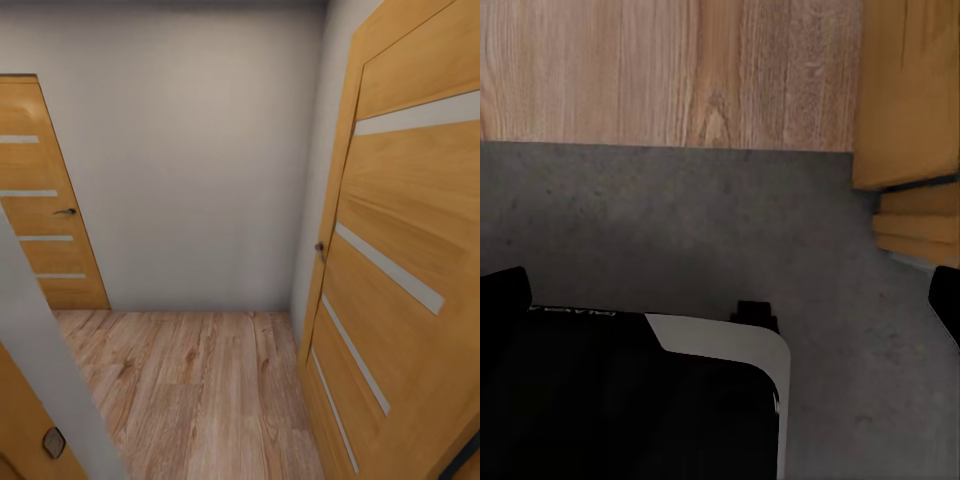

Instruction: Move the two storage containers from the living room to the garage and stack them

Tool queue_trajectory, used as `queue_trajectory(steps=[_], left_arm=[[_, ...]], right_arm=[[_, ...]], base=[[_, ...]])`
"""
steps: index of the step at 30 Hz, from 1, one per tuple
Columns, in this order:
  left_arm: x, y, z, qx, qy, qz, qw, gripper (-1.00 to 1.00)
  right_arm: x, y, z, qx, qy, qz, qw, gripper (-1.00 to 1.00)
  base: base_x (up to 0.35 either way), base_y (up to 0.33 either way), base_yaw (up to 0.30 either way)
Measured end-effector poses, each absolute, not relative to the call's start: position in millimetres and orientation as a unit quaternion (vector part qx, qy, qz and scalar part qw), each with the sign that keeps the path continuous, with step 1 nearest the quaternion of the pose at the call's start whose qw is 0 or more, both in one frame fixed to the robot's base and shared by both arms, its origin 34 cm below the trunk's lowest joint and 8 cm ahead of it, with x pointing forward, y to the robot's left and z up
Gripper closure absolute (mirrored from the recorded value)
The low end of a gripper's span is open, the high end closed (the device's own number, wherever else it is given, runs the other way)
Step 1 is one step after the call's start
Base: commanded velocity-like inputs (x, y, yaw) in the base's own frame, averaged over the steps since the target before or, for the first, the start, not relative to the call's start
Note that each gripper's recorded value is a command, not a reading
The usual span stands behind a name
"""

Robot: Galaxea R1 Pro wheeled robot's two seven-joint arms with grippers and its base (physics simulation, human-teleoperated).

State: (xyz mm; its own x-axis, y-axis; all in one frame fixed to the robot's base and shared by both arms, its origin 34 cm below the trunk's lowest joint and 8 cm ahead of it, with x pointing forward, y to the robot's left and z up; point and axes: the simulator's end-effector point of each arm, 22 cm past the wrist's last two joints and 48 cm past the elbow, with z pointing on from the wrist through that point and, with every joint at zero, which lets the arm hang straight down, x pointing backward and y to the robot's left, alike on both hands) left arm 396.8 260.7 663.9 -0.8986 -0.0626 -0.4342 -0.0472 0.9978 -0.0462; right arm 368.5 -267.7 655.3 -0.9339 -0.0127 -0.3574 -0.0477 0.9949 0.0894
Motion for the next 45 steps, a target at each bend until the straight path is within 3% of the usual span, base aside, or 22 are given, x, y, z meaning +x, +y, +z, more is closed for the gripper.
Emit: queue_trajectory(steps=[33, 45], left_arm=[[397.1, 262.3, 663.8, -0.029, 0.974, -0.016, 0.223, -1.0], [396.7, 264.0, 663.9, -0.029, 0.974, -0.015, 0.223, -1.0]], right_arm=[[368.7, -267.7, 655.2, -0.015, 0.982, 0.049, 0.181, -1.0], [368.6, -267.6, 655.3, -0.014, 0.982, 0.049, 0.181, -1.0]], base=[[0.039, -0.036, 0.0], [0.26, 0.0, 0.0]])
